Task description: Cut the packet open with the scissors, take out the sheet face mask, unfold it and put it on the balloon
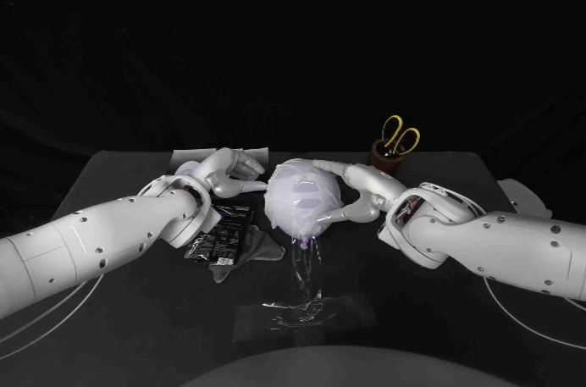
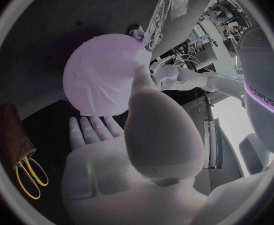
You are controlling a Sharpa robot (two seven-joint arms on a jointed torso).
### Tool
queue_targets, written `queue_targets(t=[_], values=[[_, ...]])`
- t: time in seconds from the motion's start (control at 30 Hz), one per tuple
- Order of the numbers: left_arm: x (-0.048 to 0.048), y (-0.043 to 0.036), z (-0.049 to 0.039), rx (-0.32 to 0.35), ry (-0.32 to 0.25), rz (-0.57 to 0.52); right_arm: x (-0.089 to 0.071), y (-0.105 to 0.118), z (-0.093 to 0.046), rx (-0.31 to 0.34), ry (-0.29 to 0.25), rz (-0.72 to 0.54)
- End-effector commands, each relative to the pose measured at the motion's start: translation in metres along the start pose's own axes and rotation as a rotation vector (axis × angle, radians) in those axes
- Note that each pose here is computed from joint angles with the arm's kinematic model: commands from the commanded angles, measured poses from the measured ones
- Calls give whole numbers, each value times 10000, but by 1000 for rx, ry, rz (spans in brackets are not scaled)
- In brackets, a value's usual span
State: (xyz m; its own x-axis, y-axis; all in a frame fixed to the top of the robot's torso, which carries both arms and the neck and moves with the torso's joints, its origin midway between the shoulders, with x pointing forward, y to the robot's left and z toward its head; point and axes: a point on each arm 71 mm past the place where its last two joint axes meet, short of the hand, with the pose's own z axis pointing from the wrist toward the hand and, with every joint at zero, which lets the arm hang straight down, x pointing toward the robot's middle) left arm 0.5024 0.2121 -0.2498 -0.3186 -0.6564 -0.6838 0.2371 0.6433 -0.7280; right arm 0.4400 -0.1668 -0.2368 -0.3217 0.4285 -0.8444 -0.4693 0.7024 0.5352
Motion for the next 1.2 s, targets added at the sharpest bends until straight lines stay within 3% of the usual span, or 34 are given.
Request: queue_targets(t=[0.03,0.4,0.73,0.93,1.2], values=[[-25,-9,-15,10,-21,22,29,4,-7,-3,17,-7],[-185,15,-186,73,-75,-64,20,-17,-16,2,14,-9],[-166,0,-294,108,-55,-114,26,-33,-14,2,10,-6],[-177,7,-321,102,-63,-209,-16,5,-22,-53,-53,49],[-255,58,-371,17,-116,-447,-125,66,-119,-160,-156,173]])
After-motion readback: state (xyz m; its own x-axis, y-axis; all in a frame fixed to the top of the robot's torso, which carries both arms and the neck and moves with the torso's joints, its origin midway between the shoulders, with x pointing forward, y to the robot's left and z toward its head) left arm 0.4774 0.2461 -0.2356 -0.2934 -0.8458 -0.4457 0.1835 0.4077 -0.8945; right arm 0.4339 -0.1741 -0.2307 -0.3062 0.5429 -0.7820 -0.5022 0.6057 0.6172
